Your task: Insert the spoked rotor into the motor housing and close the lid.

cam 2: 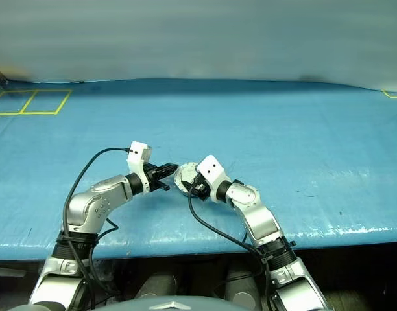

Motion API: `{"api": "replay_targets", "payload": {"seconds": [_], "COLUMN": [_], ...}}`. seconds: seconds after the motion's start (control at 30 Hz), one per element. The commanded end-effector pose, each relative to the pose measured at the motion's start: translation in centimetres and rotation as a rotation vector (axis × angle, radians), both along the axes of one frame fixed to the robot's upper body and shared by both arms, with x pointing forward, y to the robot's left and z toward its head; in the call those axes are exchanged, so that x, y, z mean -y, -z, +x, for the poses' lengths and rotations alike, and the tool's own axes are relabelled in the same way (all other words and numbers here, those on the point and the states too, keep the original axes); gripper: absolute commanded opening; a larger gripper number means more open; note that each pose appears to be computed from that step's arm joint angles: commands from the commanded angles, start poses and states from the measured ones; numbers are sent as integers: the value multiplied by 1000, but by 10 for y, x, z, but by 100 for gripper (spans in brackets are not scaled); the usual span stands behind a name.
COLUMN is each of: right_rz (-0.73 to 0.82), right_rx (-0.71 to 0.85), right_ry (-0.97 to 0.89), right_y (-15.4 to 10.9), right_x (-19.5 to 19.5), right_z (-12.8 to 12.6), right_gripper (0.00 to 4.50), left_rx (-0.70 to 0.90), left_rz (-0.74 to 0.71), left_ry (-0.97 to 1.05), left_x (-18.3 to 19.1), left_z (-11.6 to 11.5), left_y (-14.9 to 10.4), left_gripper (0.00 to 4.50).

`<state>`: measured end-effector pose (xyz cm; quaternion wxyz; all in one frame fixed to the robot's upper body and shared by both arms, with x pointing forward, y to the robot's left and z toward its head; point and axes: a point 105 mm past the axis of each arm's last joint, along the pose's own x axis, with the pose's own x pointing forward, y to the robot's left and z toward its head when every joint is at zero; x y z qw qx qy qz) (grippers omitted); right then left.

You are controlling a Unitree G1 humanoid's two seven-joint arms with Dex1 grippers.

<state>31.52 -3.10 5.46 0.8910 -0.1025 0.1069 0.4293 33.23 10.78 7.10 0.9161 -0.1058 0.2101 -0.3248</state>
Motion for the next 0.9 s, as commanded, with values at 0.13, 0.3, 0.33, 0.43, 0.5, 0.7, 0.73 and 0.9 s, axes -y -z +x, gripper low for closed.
{"api": "replay_targets", "payload": {"seconds": [0.13, 0.3, 0.33, 0.43, 0.5, 0.7, 0.73, 0.9], "right_rz": [-93, -103, -103, -104, -104, -100, -97, -93], "right_rx": [-150, -152, -153, -155, -156, -155, -157, -152], "right_ry": [7, 6, 6, 6, 7, 12, 18, 50], "right_y": [43, 44, 44, 45, 45, 45, 45, 43], "right_x": [7, 8, 8, 9, 8, 8, 8, 11], "right_z": [-15, -14, -15, -15, -16, -16, -15, -11], "right_gripper": [301, 301, 301, 301, 301, 301, 301, 398], "left_rx": [-12, -22, -24, -20, -21, -35, -36, -34], "left_rz": [17, 61, 68, 108, 141, 169, 170, 171], "left_ry": [28, 103, 135, 214, 240, 218, 212, 200], "left_x": [8, 16, 20, 27, 28, 25, 24, 24], "left_z": [-3, -12, -16, -27, -31, -30, -29, -27], "left_y": [4, 10, 11, 14, 18, 25, 25, 27], "left_gripper": [0, 0, 0, 0, 0, 0, 0, 0]}}
